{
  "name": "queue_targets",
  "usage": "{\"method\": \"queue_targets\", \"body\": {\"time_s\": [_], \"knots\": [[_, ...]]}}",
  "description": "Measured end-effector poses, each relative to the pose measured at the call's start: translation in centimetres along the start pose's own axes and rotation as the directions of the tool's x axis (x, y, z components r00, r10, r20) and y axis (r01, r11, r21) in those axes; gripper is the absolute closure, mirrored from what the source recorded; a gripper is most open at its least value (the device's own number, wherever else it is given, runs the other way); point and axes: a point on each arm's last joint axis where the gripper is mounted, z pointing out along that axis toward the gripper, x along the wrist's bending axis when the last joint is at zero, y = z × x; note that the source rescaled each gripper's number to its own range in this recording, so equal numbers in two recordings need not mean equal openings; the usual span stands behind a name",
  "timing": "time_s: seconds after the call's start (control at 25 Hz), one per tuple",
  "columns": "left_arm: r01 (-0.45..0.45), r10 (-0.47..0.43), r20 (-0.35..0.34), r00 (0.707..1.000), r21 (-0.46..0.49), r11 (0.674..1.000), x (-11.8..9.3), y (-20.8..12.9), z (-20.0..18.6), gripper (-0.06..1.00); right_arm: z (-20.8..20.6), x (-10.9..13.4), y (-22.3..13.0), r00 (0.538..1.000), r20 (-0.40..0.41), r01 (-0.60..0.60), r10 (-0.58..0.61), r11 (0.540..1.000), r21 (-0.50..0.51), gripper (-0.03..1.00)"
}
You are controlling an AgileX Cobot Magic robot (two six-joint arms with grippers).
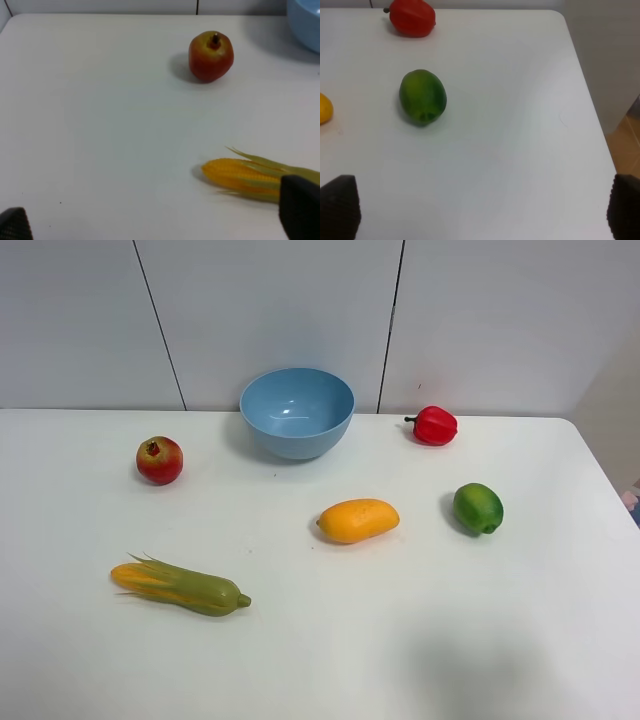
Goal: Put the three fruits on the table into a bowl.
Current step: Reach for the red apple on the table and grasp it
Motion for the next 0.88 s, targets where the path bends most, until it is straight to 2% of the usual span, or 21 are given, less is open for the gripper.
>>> {"method": "queue_targets", "body": {"time_s": [0.2, 0.32, 0.48, 0.56, 0.76, 0.88], "knots": [[0.001, -0.001, 0.0, 1.0, 0.021, 1.0, 0.0, 0.2, 0.3, -0.06, 0.0, 0.0, 0.0, 1.0, 0.0, 0.0, 0.0, 1.0, 0.0, -0.03], [0.004, -0.004, -0.001, 1.0, 0.115, 0.993, 0.0, 1.1, 1.7, -0.06, 0.0, 0.0, 0.0, 1.0, 0.0, 0.0, 0.0, 1.0, 0.0, -0.03], [-0.021, 0.02, 0.009, 1.0, 0.209, 0.978, 0.0, 4.4, 4.5, -0.06, 0.0, 0.0, 0.0, 1.0, 0.0, 0.001, -0.001, 1.0, 0.0, -0.03], [-0.048, 0.045, 0.018, 0.999, 0.237, 0.97, 0.0, 6.5, 6.5, -0.06, 0.0, 0.0, 0.0, 1.0, 0.0, 0.001, -0.001, 1.0, 0.0, -0.03], [-0.138, 0.129, 0.053, 0.99, 0.231, 0.963, -0.1, 11.8, 12.3, -0.06, 0.0, 0.0, 0.0, 1.0, 0.0, 0.001, -0.001, 1.0, 0.0, -0.03], [-0.184, 0.171, 0.072, 0.983, 0.266, 0.946, 0.0, 13.6, 16.4, -0.06, 0.0, 0.0, 0.0, 1.0, 0.0, 0.001, -0.001, 1.0, 0.0, -0.03]]}}
